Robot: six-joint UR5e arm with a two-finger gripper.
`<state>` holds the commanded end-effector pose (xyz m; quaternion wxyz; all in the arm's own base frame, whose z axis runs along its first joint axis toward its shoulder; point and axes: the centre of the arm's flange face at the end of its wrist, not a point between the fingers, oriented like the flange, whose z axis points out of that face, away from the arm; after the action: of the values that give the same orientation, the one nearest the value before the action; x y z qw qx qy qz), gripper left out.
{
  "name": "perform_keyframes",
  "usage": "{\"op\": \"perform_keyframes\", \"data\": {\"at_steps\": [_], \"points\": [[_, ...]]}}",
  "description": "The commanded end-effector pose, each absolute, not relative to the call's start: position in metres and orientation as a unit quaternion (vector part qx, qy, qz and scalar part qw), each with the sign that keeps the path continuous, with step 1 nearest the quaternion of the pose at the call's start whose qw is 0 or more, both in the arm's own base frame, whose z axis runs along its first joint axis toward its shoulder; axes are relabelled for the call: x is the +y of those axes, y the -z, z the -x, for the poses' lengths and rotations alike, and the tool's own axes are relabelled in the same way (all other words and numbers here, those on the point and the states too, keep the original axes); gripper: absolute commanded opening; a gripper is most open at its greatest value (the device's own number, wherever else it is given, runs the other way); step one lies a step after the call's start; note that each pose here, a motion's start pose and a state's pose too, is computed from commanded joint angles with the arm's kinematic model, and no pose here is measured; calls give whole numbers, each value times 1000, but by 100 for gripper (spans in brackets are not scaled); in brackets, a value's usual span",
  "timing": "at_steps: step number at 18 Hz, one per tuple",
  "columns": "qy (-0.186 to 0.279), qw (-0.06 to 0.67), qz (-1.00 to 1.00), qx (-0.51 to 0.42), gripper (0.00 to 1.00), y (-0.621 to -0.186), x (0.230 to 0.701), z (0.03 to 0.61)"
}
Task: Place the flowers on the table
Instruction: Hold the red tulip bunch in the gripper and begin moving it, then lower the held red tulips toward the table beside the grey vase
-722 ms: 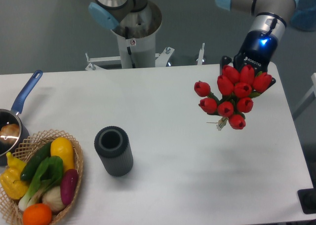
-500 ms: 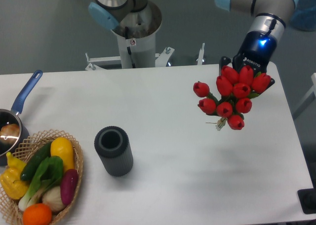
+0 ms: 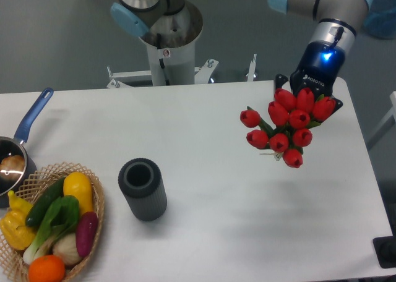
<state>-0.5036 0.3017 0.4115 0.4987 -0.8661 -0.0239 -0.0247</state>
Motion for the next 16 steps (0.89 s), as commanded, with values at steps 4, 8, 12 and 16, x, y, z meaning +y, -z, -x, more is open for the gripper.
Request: {"op": "perform_keyframes", "data": {"at_steps": [4, 8, 12, 16], "points": [[-14, 420, 907, -21, 40, -418, 299, 493], [-39, 348, 937, -16, 40, -416, 304, 483], [-58, 250, 966, -1, 41, -400, 319, 472], [-70, 174, 982, 31, 41, -384, 348, 460]]}}
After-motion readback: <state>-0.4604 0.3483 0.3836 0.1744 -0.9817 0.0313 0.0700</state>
